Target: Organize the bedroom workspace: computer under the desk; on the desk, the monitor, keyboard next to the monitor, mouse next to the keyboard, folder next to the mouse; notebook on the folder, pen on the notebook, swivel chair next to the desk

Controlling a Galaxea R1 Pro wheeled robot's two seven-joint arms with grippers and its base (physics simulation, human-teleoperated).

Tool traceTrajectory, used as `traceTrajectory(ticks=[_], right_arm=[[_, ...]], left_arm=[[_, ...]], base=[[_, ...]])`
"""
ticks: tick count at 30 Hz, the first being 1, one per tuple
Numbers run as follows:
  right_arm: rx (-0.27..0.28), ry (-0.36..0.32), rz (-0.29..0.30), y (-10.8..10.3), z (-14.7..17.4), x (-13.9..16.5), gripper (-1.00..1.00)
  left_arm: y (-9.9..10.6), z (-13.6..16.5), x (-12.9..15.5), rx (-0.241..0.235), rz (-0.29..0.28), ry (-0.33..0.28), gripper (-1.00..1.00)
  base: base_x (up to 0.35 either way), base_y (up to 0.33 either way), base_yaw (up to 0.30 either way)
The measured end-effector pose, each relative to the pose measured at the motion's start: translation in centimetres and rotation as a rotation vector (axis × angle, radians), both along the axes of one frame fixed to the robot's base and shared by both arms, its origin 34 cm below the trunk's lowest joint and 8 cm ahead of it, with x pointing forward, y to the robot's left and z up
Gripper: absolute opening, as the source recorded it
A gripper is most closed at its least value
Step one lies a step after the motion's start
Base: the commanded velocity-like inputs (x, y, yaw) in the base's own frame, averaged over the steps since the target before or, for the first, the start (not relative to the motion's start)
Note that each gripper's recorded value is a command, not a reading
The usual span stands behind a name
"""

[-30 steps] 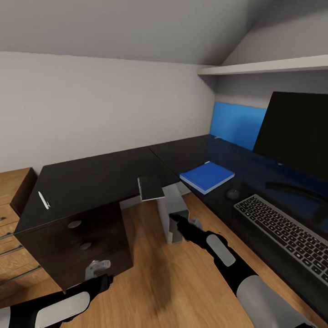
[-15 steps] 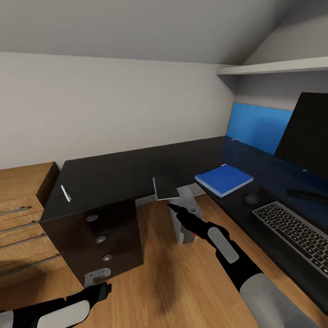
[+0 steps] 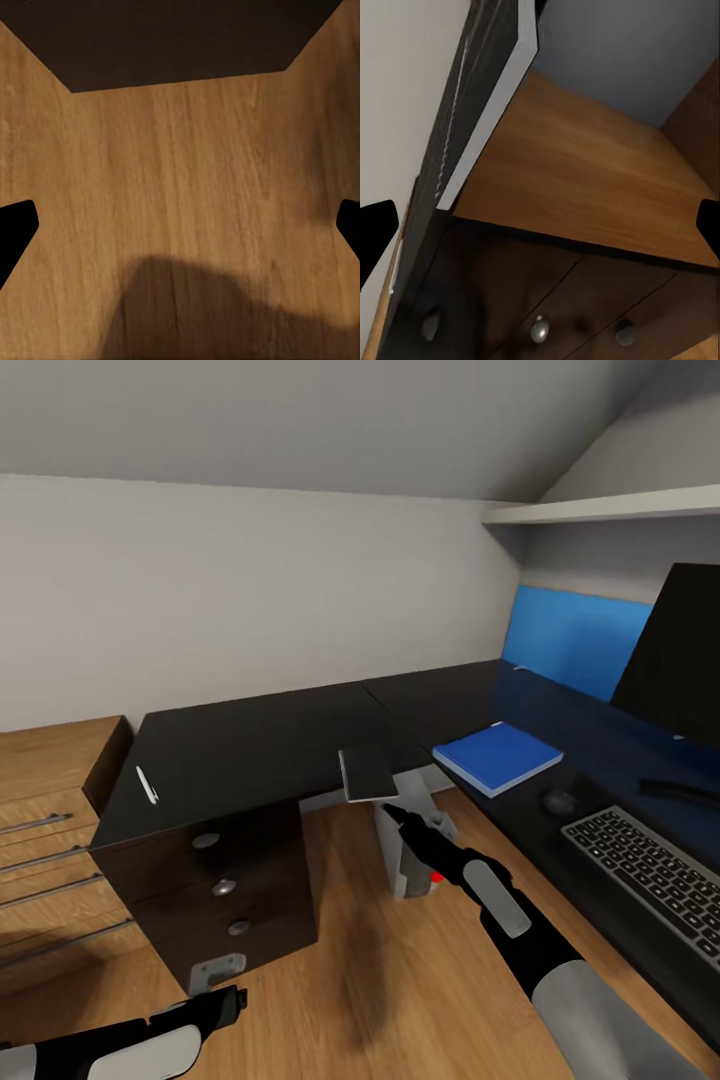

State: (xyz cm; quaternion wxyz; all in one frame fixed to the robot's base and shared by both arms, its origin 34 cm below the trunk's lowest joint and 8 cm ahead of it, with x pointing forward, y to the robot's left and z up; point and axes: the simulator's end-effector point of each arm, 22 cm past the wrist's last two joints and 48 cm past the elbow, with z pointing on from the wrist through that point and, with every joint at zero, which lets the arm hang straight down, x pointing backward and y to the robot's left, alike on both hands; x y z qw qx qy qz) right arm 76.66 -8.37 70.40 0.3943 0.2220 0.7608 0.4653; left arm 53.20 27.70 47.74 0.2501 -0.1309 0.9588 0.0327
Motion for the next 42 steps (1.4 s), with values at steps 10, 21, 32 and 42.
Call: traceTrajectory(ticks=[10, 21, 32, 42], right_arm=[[0.031, 0.041, -0.079, -2.7, -1.4, 0.7, 1.00], [0.038, 0.043, -0.078, -2.4, -1.4, 0.7, 1.00], [0.039, 0.043, -0.076, -2.2, 0.6, 1.0, 1.00], [0.039, 0.042, -0.076, -2.3, 1.1, 1.1, 1.00]], left_arm=[[-0.1, 0.0, 0.0, -0.001, -0.001, -0.001, 1.00], [-0.1, 0.0, 0.0, -0.001, -0.001, 0.000, 1.00], [-0.1, 2.0, 0.3, -0.002, 0.000, 0.001, 1.00], [0.2, 2.3, 0.4, 0.006, 0.003, 0.002, 1.00]], base=[[0.077, 0.000, 0.000], [0.015, 0.000, 0.000], [0.000, 0.000, 0.000], [0.000, 0.000, 0.000]])
